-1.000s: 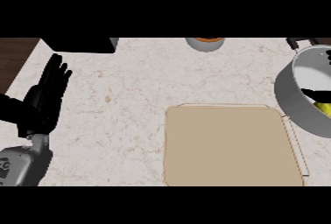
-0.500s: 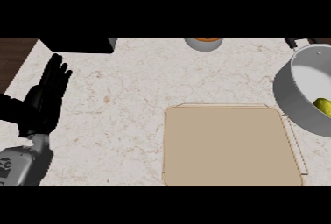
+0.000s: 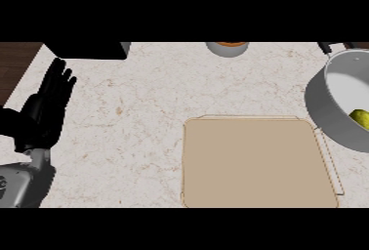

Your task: Pick the pear from the tray and place it in the pot

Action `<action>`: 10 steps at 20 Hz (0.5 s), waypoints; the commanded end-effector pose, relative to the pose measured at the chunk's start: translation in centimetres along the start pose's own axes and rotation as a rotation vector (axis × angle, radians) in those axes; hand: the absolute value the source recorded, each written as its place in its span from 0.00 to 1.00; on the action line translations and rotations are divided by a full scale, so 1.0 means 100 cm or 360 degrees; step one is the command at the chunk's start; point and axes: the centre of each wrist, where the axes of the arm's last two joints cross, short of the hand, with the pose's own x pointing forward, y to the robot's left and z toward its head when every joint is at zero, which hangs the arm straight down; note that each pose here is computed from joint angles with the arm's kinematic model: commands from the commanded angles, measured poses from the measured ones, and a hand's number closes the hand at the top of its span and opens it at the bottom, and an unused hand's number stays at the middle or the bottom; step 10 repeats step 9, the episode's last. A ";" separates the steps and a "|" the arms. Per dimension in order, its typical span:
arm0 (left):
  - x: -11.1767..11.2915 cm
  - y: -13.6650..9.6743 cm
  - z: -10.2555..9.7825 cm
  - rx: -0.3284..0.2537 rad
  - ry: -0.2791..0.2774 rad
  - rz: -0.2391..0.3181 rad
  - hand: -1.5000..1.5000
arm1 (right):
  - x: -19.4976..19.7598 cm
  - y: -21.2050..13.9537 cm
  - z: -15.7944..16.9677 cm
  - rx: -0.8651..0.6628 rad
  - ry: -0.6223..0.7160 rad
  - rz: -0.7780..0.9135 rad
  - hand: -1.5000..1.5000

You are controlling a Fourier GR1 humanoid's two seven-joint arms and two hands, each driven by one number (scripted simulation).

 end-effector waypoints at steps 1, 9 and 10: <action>-0.004 0.001 -0.001 -0.0002 -0.0002 -0.0002 0.50 | 0.004 -0.020 0.011 0.0046 -0.0036 -0.0022 0.00; 0.004 0.003 -0.004 0.0035 0.0005 -0.0011 0.50 | -0.005 -0.034 0.031 0.0070 -0.0023 0.0005 0.00; 0.004 0.003 -0.004 0.0035 0.0005 -0.0011 0.50 | -0.005 -0.034 0.031 0.0070 -0.0023 0.0005 0.00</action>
